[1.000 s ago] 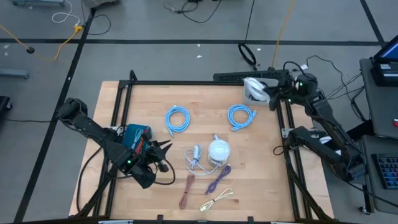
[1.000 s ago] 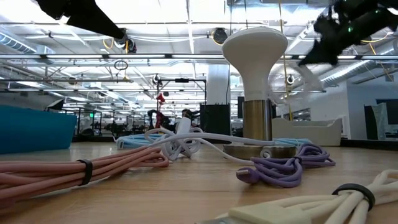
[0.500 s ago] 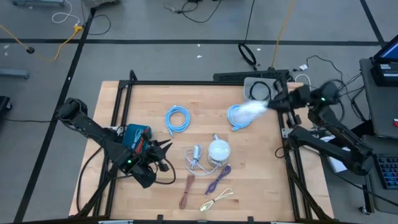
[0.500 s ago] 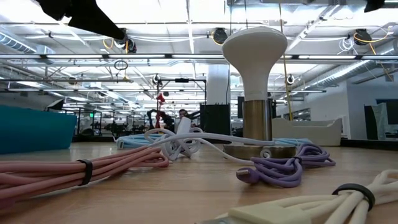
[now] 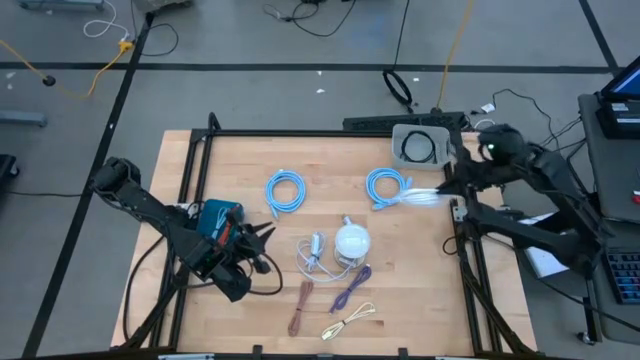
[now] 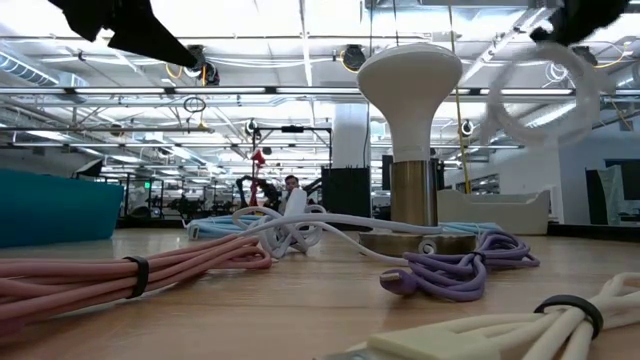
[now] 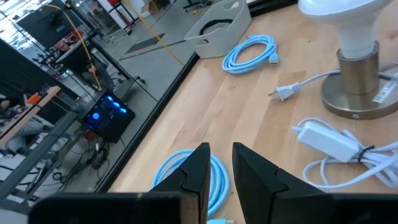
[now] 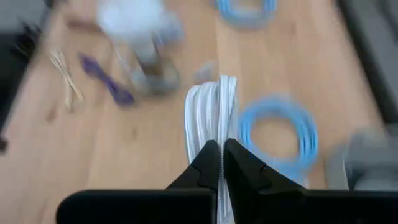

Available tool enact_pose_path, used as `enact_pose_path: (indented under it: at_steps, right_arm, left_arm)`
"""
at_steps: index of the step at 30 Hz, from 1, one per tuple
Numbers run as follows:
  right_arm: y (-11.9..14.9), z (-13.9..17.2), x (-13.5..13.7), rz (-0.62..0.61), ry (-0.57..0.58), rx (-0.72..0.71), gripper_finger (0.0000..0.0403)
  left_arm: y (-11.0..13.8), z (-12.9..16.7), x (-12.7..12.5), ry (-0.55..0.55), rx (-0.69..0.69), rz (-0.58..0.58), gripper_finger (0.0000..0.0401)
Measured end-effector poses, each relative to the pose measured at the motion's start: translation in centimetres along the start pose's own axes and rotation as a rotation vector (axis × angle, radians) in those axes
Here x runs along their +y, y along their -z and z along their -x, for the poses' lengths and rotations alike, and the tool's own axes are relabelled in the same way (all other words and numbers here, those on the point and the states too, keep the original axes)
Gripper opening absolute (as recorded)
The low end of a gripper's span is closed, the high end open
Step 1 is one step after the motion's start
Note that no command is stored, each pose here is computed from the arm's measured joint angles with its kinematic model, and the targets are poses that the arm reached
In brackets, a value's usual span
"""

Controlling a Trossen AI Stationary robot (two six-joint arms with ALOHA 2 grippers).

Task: Pick & Place USB Port
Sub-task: Put the white HDMI cable into the gray bin

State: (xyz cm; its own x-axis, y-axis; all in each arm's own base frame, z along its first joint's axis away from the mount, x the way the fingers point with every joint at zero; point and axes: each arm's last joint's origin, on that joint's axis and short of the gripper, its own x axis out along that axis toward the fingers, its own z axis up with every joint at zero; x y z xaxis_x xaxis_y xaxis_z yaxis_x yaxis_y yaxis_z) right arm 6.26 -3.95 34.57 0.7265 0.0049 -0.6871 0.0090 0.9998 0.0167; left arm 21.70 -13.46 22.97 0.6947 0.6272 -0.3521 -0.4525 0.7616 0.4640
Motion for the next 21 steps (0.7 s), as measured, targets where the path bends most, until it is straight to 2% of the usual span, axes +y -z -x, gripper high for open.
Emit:
enact_pose_path:
  at_steps: [5,8,15,21]
  right_arm:
    - [0.7,-1.7,-0.9,-0.011,0.076,0.23,0.0003]
    - [0.4,-3.2,-2.2,0.006,0.139,0.312,0.0003]
    - [-1.4,-6.2,-5.0,0.078,0.165,0.268,0.0003]
    - [-2.1,-6.5,-6.1,0.117,0.316,0.27,0.0003]
  left_arm:
    - [0.0,-0.4,0.3,-0.021,0.009,0.02,0.0071]
    - [-0.1,-0.6,0.3,-0.021,0.013,0.03,0.0071]
    - [0.0,-0.6,0.3,-0.013,0.02,0.031,0.0071]
    - [0.5,-0.6,0.2,-0.003,0.037,0.011,0.0071]
